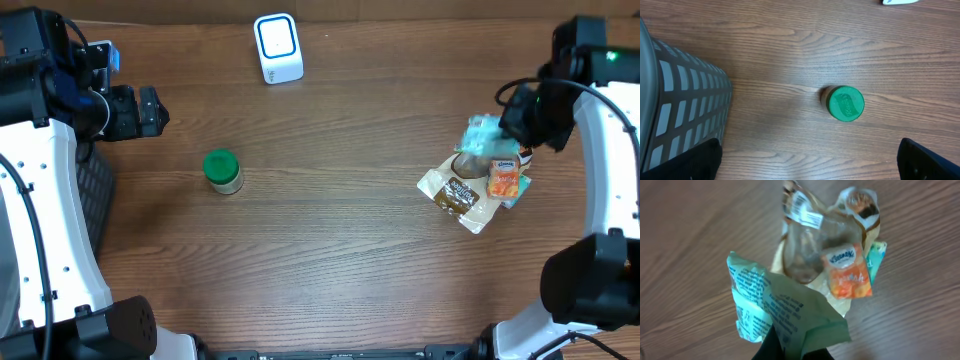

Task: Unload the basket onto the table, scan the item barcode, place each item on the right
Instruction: 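Carry the packet right and drop it onto the item pile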

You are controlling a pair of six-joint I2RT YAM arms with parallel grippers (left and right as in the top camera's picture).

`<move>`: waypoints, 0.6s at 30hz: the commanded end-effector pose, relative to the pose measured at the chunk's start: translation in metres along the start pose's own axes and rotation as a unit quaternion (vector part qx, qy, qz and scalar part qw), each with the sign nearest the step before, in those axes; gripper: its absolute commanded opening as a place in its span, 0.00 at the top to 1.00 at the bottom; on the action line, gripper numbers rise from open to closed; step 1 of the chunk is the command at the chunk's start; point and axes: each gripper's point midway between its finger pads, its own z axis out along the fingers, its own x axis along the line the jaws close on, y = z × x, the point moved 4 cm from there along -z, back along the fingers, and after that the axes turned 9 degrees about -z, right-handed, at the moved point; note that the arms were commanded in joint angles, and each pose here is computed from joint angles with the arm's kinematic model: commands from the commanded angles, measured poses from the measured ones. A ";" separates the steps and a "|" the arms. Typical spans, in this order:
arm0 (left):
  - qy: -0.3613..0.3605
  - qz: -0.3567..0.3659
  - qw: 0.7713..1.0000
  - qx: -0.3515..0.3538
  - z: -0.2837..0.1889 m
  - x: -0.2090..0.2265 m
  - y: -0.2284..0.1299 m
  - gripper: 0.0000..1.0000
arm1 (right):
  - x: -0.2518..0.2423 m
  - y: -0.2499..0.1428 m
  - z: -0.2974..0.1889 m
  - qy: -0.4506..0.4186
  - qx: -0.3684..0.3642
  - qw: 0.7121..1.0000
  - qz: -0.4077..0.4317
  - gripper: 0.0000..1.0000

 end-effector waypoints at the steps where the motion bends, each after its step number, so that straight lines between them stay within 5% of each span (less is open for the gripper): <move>1: -0.001 0.012 1.000 0.001 0.002 -0.002 0.001 0.00 | -0.010 -0.006 0.021 0.002 0.018 1.000 0.020 0.96; 10: -0.001 0.012 1.000 0.001 0.002 -0.002 0.001 0.00 | -0.038 -0.015 0.047 -0.045 0.034 0.998 0.038 0.95; 18: -0.001 0.012 1.000 0.001 0.002 -0.002 0.001 0.00 | -0.041 -0.016 0.046 -0.057 0.035 0.997 0.037 0.72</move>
